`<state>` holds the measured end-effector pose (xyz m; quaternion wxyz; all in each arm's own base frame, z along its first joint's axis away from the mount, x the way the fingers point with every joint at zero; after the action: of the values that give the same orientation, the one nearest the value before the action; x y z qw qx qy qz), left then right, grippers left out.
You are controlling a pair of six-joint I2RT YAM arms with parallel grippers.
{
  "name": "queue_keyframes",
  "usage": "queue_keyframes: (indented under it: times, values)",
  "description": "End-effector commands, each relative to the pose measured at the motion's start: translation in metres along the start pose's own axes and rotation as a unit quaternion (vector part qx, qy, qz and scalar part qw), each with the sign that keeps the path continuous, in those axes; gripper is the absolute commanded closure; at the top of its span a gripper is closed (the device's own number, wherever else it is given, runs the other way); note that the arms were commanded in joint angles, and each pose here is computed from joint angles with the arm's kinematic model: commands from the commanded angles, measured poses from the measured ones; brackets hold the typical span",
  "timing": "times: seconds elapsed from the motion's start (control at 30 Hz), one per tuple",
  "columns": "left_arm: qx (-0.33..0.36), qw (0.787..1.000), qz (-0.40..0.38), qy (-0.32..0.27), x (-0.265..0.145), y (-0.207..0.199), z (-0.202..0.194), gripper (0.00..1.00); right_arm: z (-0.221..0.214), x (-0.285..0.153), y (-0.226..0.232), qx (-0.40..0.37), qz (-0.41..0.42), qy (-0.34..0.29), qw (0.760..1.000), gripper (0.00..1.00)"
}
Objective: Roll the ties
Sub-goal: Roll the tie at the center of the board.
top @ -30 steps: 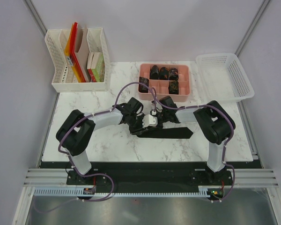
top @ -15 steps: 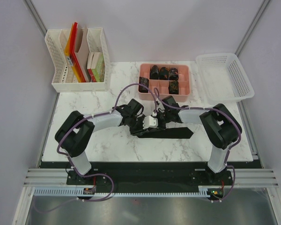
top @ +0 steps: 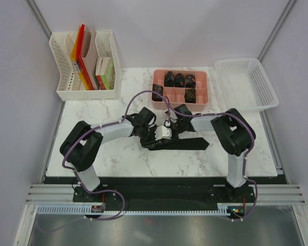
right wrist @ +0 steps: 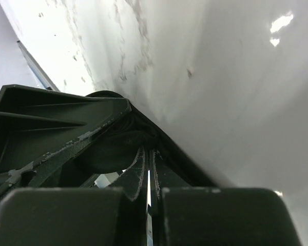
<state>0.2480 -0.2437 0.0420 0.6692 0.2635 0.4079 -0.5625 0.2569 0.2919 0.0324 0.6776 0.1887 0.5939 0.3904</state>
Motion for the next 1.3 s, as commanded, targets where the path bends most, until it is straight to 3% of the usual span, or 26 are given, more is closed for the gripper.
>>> queue_keyframes:
  times: [0.0, 0.17, 0.4, 0.57, 0.77, 0.93, 1.27]
  values:
    - [-0.014, 1.000, 0.015, 0.013, -0.003, 0.011, -0.003, 0.55, 0.001, 0.023, -0.063, -0.019, -0.113, -0.010, 0.993, 1.00]
    - [-0.033, 0.999, 0.032, 0.012, -0.007, 0.026, -0.001, 0.59, 0.022, 0.020, -0.056, -0.042, -0.104, -0.036, 0.993, 1.00]
    - [-0.033, 0.999, 0.022, 0.006, -0.008, 0.020, -0.002, 0.61, 0.046, -0.015, 0.005, -0.039, -0.036, -0.083, 0.995, 1.00]
    - [-0.036, 0.999, 0.013, 0.004, -0.006, 0.018, -0.003, 0.63, 0.031, -0.026, 0.022, -0.013, -0.022, -0.067, 0.997, 1.00]
    - [-0.035, 0.999, 0.015, 0.006, -0.005, 0.020, -0.003, 0.63, -0.006, -0.014, -0.005, 0.034, -0.048, -0.020, 0.998, 1.00]
    - [-0.036, 0.999, 0.015, 0.011, -0.005, 0.019, -0.008, 0.62, -0.004, -0.007, -0.021, 0.020, -0.076, -0.026, 0.997, 1.00]
    - [-0.008, 0.999, -0.023, -0.037, -0.039, 0.000, 0.015, 0.44, -0.003, 0.016, -0.056, 0.016, -0.112, -0.015, 0.993, 1.00]
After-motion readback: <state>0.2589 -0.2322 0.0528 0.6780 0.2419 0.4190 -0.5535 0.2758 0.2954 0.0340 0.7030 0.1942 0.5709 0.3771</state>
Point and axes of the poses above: each gripper's point midway between its finger pads, its own x axis out along the fingers, its own y axis along the line the jaws close on, z = x × y, the point moved 3 cm from there along -x, back along the fingers, and after that the axes turned 14 degrees about -x, right-handed, at the moved point
